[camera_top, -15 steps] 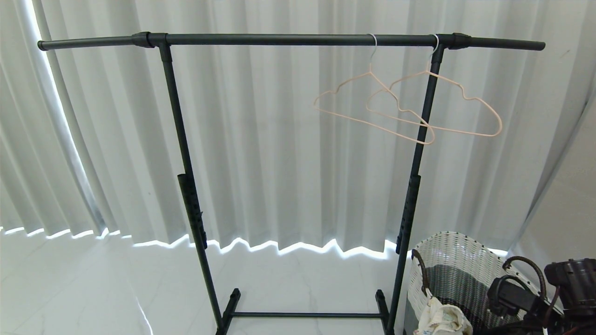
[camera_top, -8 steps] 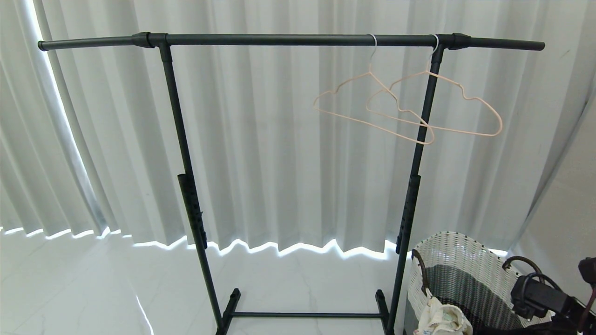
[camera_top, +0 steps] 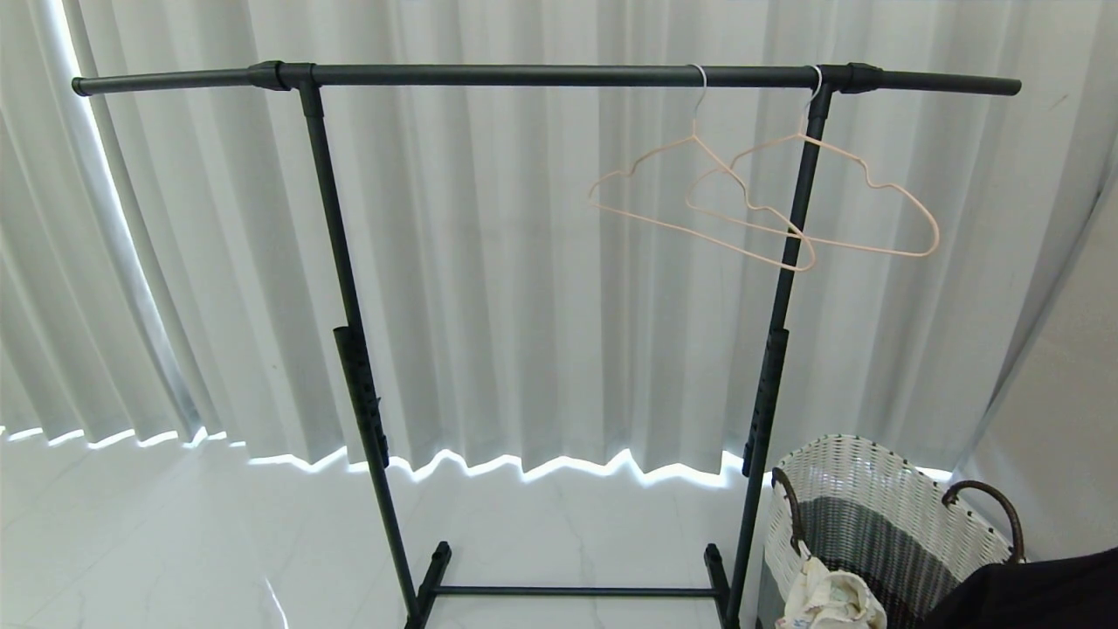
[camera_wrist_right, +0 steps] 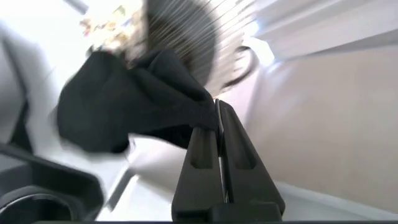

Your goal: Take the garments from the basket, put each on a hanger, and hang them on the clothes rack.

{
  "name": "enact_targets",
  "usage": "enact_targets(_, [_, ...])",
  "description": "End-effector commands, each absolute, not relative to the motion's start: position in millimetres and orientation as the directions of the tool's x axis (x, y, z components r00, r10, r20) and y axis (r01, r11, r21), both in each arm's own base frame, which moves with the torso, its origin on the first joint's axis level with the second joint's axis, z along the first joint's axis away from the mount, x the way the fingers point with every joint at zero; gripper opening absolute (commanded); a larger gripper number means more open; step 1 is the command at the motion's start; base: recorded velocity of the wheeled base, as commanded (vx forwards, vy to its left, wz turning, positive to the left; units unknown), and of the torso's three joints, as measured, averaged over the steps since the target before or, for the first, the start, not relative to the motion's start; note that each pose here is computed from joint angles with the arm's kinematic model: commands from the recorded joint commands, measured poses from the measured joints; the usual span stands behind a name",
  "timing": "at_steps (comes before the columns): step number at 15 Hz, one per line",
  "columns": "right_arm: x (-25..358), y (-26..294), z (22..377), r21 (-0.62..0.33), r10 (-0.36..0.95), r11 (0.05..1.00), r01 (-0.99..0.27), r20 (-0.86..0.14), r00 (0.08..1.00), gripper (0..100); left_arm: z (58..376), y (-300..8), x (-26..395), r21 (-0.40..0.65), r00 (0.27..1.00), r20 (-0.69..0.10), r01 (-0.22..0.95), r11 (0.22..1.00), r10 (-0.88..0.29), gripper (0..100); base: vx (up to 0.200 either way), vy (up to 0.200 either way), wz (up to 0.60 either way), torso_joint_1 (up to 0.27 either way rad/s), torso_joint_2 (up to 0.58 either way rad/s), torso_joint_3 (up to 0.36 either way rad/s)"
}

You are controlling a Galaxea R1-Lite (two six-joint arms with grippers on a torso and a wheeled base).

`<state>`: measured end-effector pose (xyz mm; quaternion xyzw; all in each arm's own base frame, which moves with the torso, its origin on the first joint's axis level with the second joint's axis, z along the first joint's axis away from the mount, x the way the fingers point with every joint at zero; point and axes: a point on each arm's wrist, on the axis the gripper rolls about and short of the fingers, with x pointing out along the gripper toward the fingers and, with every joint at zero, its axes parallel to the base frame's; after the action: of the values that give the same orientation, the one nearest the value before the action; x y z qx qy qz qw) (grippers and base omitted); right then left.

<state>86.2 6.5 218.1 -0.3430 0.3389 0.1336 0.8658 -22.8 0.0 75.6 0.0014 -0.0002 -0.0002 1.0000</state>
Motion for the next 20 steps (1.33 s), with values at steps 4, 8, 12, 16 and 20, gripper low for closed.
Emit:
enact_targets(4, [58.2, 3.9, 257.1, -0.599, 0.004, 0.691, -0.404, -0.557, 0.831, 0, 75.5, 0.0, -22.8, 0.009, 1.000, 0.000, 0.002, 1.000, -0.002, 100, 0.000, 0.000, 0.00, 0.000, 0.00, 0.000])
enact_targets(8, [56.5, 3.7, 261.2, -0.650, 0.005, 0.633, -0.421, -0.540, 0.842, 0, 75.5, 0.0, -22.8, 0.008, 1.000, 0.000, 0.002, 1.000, -0.002, 100, 0.000, 0.000, 0.00, 0.000, 0.00, 0.000])
enact_targets(12, [54.1, 3.5, 261.4, -0.668, 0.005, 0.610, -0.425, -0.533, 0.846, 0, 75.5, 0.0, -22.8, 0.008, 1.000, 0.000, 0.002, 1.000, -0.002, 100, -0.150, 0.000, 0.00, 0.001, 0.00, 0.002])
enact_targets(16, [52.6, 3.3, 258.5, -0.661, 0.004, 0.609, -0.439, -0.550, 0.835, 0, 75.9, 0.0, -22.9, 0.000, 1.000, 0.002, 0.000, 1.000, 0.000, 100, -0.200, 0.000, 0.00, 0.005, 0.00, 0.000])
enact_targets(20, [52.4, 3.3, 258.3, -0.661, 0.004, 0.608, -0.441, -0.553, 0.833, 0, 75.5, 0.0, -22.8, 0.000, 1.000, 0.000, 0.000, 1.000, 0.000, 100, -0.150, 0.000, 0.00, 0.002, 0.00, 0.004])
